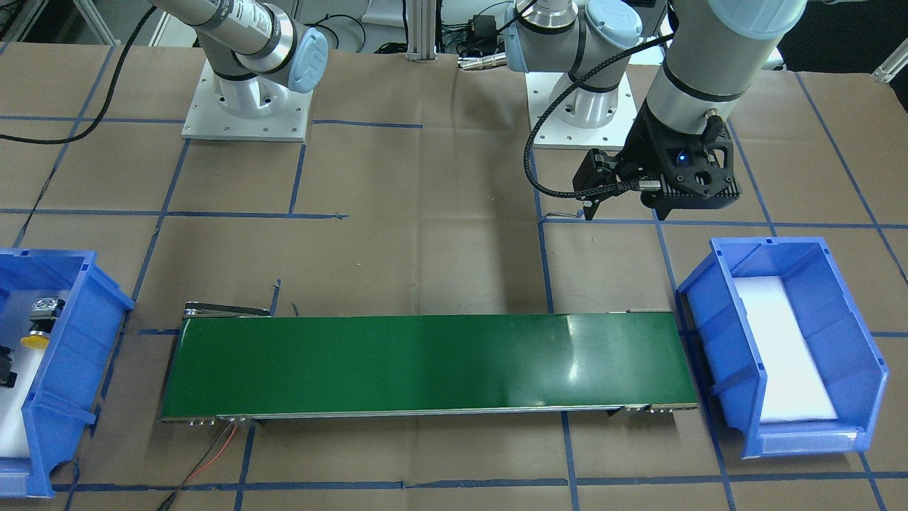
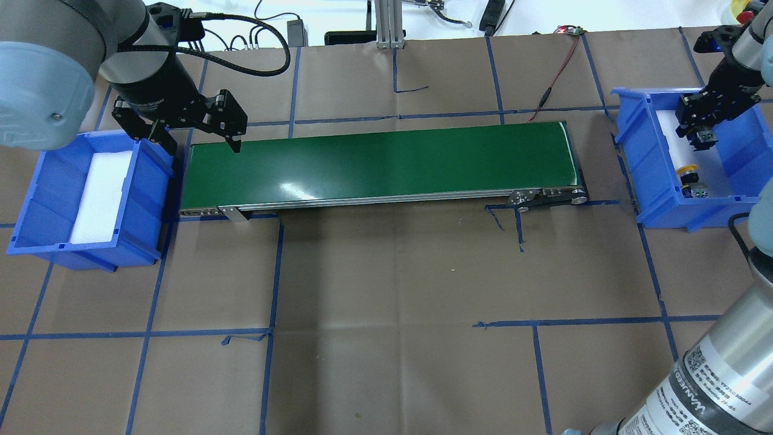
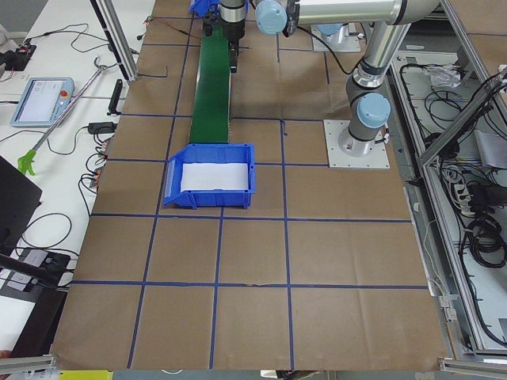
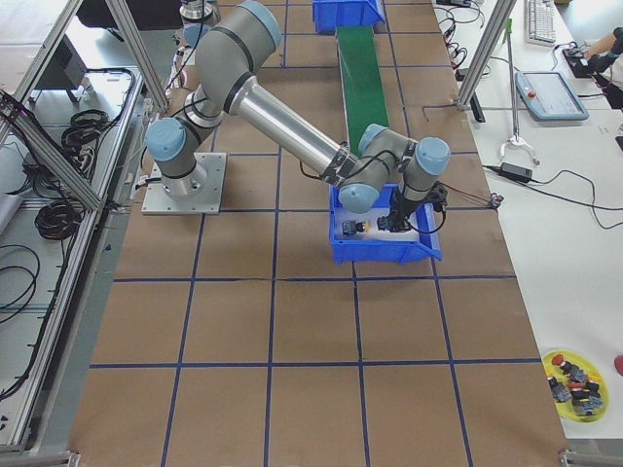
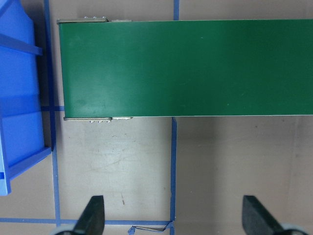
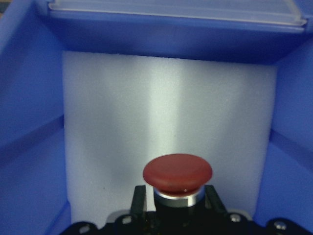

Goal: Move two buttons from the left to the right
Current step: 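Carry the red button with the right gripper into the bin, then release the red button beside the yellow one and lift the right gripper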

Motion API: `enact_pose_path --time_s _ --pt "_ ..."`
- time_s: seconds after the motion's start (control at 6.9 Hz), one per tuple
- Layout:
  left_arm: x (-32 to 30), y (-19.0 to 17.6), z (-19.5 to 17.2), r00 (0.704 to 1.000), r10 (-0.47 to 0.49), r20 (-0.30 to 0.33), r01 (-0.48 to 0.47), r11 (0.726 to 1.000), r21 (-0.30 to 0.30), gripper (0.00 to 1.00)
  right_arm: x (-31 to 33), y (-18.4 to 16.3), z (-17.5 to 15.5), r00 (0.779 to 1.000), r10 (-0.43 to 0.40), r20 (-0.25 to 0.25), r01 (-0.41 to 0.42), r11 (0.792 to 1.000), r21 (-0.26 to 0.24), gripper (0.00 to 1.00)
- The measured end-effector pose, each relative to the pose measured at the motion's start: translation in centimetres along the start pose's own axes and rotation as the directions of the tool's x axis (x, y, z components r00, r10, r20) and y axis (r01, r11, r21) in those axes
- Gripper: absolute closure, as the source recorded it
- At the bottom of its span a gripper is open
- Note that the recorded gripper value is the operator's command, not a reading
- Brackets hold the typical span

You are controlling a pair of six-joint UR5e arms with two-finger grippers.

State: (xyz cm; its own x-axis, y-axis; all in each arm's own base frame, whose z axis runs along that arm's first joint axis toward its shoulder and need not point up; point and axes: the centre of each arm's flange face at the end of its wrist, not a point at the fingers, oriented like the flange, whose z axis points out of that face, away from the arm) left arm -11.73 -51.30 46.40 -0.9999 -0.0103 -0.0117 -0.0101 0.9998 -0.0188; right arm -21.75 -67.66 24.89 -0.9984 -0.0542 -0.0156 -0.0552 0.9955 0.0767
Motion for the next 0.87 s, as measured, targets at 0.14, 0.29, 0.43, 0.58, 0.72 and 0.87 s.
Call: enact_pose_path --time_s 0.14,0.29,0.43,0.58,0.72,0.87 --pt "0.0 0.0 0.0 1.0 0.0 0.0 0.0 1.0 0.0 0.0 -0.1 0.1 0.9 1.0 0.001 0.001 -0.001 1.0 -0.005 0.93" --pt "0.0 0.0 0.0 1.0 0.0 0.0 0.0 1.0 0.0 0.0 -0.1 0.0 1.5 1.0 0.002 0.0 -0.002 1.0 -0.006 0.74" --pt "0.0 0.0 0.0 1.0 0.0 0.0 0.0 1.0 0.0 0.0 -0.1 -0.1 1.9 1.0 0.003 0.0 -0.003 1.0 -0.008 0.28" --pt "0.0 0.0 0.0 1.0 0.0 0.0 0.0 1.0 0.0 0.0 -0.2 -0.2 2.0 1.0 0.003 0.0 -0.003 1.0 -0.007 0.21" --pt "0.0 0.0 0.0 1.0 0.0 0.0 0.0 1.0 0.0 0.0 -0.2 -0.3 1.9 1.0 0.004 0.0 -0.004 1.0 -0.004 0.21" --pt "0.0 0.0 0.0 1.0 0.0 0.0 0.0 1.0 0.0 0.0 -0.3 -0.4 1.6 1.0 0.004 -0.001 -0.004 1.0 0.002 0.21"
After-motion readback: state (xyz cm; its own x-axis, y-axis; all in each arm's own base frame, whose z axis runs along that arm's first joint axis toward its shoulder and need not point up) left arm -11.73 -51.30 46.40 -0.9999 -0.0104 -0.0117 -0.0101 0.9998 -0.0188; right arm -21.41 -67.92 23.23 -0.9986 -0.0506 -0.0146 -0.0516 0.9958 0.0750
